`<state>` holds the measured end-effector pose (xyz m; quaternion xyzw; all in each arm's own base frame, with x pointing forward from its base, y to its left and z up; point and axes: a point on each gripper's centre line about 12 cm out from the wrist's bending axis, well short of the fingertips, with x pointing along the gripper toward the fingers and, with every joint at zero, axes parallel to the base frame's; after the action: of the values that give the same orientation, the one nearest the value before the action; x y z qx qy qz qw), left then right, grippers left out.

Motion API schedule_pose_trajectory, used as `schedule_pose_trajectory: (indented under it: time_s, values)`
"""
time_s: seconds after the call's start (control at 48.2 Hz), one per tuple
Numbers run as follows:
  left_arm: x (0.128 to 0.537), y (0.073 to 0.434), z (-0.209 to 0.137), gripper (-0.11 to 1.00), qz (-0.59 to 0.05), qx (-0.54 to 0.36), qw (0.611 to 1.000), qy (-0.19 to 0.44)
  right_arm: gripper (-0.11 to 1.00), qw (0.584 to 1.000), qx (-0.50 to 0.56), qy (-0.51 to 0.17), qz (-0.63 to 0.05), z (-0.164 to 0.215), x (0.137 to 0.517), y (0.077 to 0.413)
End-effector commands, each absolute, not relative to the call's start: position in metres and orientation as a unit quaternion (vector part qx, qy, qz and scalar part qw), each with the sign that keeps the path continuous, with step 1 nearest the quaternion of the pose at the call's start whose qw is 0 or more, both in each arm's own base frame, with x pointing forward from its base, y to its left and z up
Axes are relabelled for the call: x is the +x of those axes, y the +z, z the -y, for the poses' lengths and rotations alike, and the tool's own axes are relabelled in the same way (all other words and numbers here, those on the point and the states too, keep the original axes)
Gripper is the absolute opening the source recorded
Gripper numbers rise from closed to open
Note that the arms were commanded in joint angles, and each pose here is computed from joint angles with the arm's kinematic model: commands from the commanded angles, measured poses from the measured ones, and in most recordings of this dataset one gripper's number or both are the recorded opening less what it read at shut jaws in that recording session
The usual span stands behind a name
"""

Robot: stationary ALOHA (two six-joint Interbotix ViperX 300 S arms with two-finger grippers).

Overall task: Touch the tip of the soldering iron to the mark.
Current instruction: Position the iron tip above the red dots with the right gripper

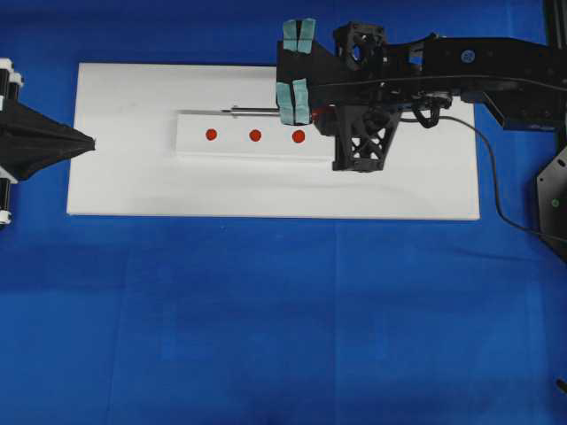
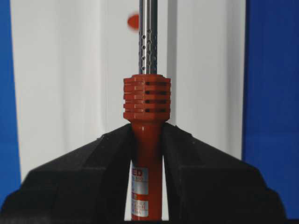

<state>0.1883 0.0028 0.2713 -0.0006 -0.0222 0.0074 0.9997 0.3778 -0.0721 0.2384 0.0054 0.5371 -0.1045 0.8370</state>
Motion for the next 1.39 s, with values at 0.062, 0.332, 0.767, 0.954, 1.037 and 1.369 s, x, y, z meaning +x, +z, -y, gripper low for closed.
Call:
schedule_pose_trajectory:
  time_s: [0.062,0.332,0.767,0.954,1.037,1.369]
  values:
    - [0.1896,0.2754,-0.0031,0.0,0.028,-0.001,1.0,0.008,0.06,0.829,0.009,-0.109,-0.548,0.0712,0.371,0.2599]
    - [0.1895,0.2748,-0.0031,0.0,0.027,0.0,1.0,0.008,0.06,0.812,0.011,-0.112,-0.573,0.0713,0.3663,0.2672]
    - [0.1898,0.2751,-0.0034,0.0,0.027,-0.001,1.0,0.009,0.06,0.812,0.011,-0.112,-0.573,0.0708,0.3666,0.2662]
    - [0.1899,0.2751,-0.0031,0.0,0.027,0.0,1.0,0.008,0.06,0.811,0.012,-0.112,-0.574,0.0707,0.3664,0.2662]
    - [0.1896,0.2754,-0.0031,0.0,0.028,-0.001,1.0,0.008,0.06,0.812,0.012,-0.112,-0.573,0.0713,0.3664,0.2662]
    - [0.1896,0.2754,-0.0031,0.0,0.028,-0.001,1.0,0.008,0.06,0.812,0.011,-0.112,-0.573,0.0708,0.3666,0.2662]
